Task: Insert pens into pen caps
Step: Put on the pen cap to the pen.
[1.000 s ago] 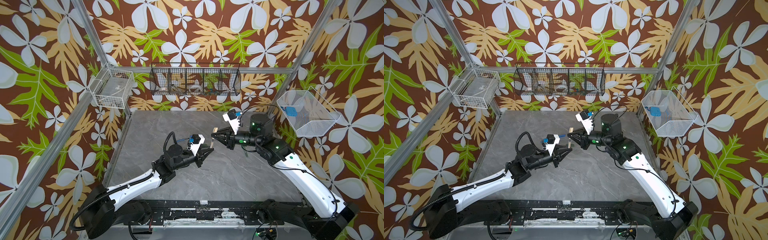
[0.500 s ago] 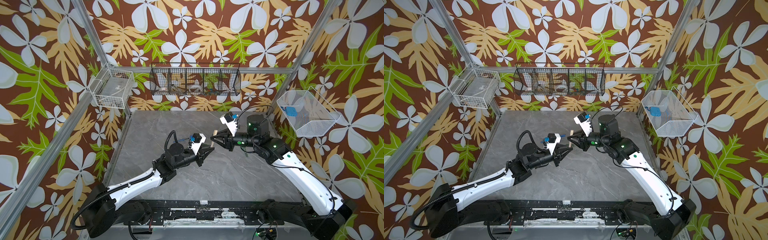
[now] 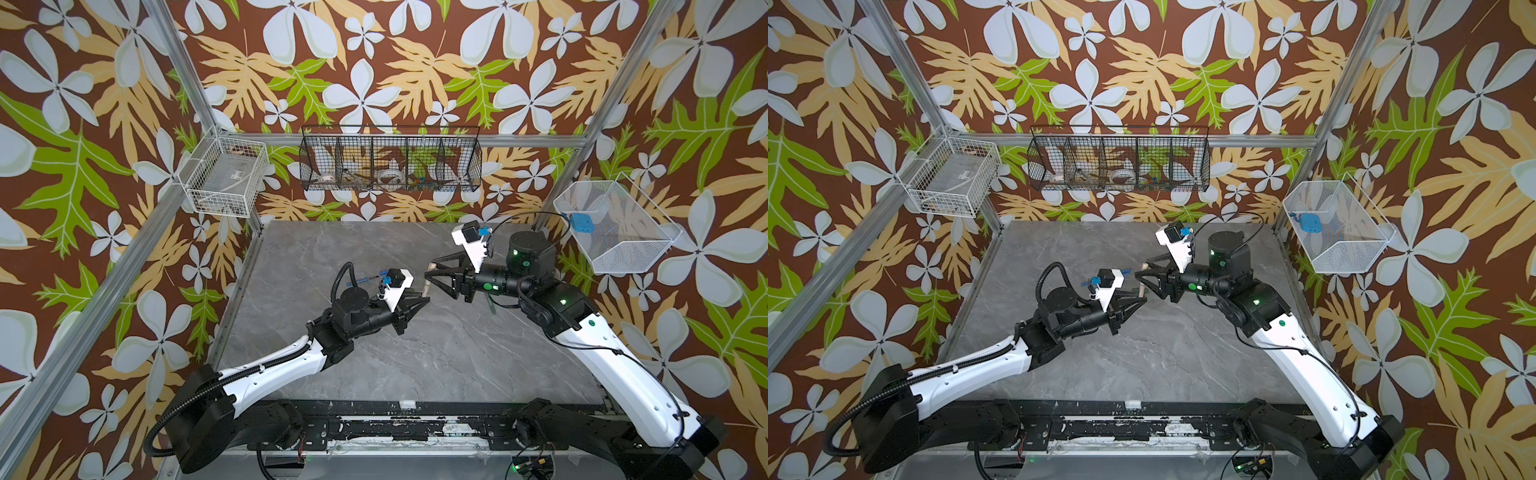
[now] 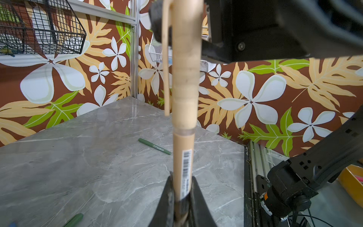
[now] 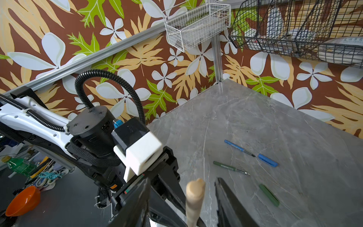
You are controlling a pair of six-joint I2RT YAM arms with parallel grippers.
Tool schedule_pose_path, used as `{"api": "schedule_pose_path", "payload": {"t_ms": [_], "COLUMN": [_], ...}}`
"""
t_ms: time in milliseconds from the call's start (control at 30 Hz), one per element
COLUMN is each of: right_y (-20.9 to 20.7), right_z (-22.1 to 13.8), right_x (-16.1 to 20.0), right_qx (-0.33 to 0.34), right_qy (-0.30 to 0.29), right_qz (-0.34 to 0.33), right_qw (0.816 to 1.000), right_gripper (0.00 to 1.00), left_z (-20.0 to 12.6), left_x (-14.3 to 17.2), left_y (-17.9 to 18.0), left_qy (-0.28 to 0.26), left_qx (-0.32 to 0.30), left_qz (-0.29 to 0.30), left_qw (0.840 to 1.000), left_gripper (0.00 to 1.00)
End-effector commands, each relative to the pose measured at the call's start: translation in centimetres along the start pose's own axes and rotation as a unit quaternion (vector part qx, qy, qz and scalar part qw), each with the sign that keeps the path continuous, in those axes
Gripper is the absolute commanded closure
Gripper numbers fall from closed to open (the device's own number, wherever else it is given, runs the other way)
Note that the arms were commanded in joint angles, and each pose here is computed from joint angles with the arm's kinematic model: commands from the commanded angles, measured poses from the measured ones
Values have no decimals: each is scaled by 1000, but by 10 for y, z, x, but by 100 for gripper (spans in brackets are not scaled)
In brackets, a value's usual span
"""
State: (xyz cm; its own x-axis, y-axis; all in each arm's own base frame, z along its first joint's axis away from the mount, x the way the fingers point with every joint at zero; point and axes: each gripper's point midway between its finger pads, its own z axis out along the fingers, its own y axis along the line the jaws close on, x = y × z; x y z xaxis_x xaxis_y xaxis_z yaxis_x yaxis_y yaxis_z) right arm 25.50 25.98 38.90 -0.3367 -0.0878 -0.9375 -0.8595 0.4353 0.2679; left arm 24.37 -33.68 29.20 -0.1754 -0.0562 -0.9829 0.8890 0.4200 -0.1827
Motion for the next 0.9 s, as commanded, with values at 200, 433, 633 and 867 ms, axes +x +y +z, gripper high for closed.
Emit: {"api": "schedule_pose_path", "payload": {"t_ms": [200,433,633,867], "right_y": [-5,-6,-10,-17], "right_z": [7,10,14,16], "right_x": [-9,-3,11,24], "right_qx": [1,-3,-3,10], "right_qy": [-9,0,20,35], "right_qz": [6,16,32,43], "right_qw": [1000,1000,999,998], "right_gripper": [55,75,88,100], "left_z": [-4,-3,-1,6], "left_x": [-11,-18,-38,-76], "left_y": [-4,-4,-2,0], "left_qy": [-23,-31,-49,-88], "left_qx": [6,5,-7,-20], "left_qz": [9,12,23,41], "left_qw": [1000,999,998,995], "left_gripper": [100,100,100,100]}}
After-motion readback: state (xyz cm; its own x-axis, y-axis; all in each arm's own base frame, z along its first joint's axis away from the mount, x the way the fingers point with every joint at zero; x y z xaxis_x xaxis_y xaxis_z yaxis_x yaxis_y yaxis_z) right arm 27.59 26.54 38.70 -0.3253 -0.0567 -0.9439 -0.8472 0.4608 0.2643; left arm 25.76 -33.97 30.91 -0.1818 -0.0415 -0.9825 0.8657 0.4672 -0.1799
